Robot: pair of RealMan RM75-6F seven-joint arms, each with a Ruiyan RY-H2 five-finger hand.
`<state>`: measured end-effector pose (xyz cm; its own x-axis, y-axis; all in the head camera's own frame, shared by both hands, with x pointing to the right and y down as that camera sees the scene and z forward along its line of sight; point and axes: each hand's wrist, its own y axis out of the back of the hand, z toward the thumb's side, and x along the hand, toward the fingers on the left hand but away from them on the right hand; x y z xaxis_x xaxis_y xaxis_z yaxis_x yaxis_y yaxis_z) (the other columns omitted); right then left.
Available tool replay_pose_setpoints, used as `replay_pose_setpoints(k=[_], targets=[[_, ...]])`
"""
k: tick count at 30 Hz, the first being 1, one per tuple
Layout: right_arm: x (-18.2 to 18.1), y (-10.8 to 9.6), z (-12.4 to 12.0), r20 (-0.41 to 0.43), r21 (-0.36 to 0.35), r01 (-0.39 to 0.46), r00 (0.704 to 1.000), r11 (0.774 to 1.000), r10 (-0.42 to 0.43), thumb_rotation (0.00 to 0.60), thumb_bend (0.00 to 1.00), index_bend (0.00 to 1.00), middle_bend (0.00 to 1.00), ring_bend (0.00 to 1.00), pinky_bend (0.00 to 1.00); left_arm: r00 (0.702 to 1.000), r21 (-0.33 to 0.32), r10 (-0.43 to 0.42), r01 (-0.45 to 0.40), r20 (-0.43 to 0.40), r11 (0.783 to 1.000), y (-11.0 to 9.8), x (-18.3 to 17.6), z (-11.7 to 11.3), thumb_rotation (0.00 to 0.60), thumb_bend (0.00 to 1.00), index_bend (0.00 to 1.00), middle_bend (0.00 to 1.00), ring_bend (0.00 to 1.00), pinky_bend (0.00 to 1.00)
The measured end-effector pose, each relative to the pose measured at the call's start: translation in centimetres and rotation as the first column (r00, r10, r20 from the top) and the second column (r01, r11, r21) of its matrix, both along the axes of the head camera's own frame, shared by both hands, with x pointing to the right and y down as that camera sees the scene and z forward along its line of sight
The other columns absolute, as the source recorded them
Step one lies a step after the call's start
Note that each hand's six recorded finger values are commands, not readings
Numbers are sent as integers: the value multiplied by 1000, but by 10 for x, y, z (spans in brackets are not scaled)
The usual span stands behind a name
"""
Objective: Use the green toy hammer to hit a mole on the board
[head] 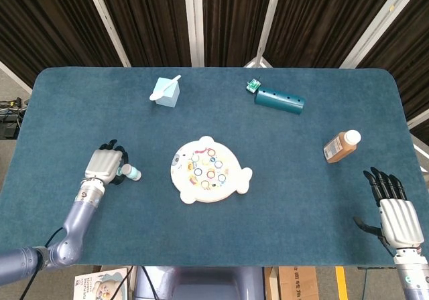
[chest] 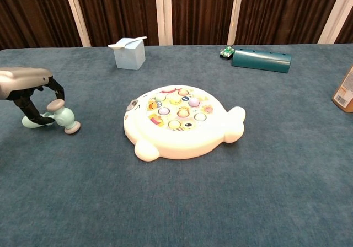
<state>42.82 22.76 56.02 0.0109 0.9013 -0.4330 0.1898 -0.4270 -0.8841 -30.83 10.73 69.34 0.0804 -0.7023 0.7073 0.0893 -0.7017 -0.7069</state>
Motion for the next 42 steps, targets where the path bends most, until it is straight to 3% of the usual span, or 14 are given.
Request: replay_pose_setpoints(k=[21,35,37,42], targets=[[-1,0,-1,1,1,1,1000,1000,-1,600,192,0,0,0,0,1000,-20,3,-3,7,1000,4,3,7,600,505,505,242,65,152],[-1,0,0,0,-1,-1,1000,1000,1,600,192,0,0,0,0,1000,-11,-2,2,-4,1000,2,5,6,600,588,542,267,84,159],[-1,0,0,0,-1,0,1000,1000,0,600,192,0,0,0,0,1000,-8,-1,1,-7,1000,2,6,5,600,596,550,276,106,183],[0,0,0,0,0,-1,1000,1000,1,600,192,0,0,0,0,1000,8,0,0,-15,1000,1,8,3,600,630,584,361,251,358]])
